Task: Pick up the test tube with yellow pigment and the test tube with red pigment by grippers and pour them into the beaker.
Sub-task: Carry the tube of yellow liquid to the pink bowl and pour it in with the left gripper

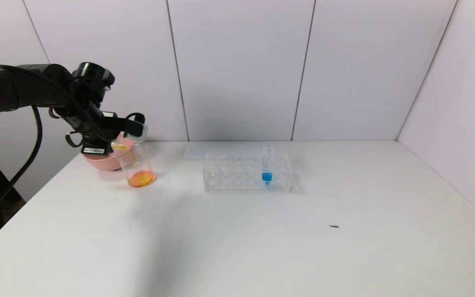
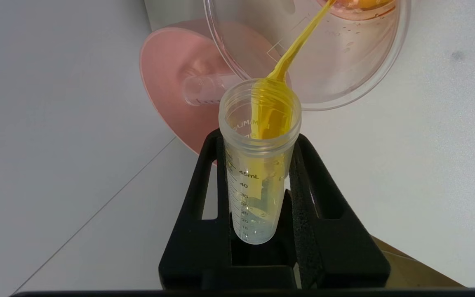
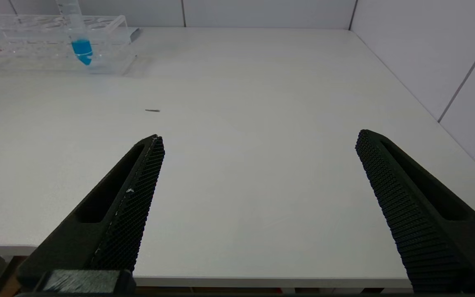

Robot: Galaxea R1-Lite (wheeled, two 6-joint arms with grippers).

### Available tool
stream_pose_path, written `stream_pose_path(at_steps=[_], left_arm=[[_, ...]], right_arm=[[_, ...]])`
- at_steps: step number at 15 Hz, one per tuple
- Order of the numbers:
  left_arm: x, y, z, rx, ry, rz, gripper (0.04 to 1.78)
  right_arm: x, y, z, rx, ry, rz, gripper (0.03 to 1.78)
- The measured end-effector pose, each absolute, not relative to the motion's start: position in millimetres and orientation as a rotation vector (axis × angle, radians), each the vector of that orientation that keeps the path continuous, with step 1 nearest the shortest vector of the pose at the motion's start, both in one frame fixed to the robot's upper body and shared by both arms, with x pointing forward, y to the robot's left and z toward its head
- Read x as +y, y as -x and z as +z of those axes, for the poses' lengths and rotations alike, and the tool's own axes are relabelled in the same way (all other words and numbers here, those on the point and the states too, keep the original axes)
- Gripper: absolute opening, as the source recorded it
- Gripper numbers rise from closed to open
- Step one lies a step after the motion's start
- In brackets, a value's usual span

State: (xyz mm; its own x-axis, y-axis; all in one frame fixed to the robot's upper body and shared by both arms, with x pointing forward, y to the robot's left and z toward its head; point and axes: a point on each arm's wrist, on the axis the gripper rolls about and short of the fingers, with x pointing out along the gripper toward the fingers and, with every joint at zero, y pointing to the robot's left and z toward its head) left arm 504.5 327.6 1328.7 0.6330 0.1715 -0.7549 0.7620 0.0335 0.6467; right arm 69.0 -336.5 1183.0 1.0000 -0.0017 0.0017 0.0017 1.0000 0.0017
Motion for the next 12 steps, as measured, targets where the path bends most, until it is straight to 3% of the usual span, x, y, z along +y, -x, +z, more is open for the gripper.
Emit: stream_pose_path(at_steps=[12], left_arm=[[325.6, -503.8, 1330.4, 0.828, -1.546, -0.535, 0.44]], right_arm=[[-336.5, -69.0, 1183.0, -0.002, -0.001, -0.002, 1.7]])
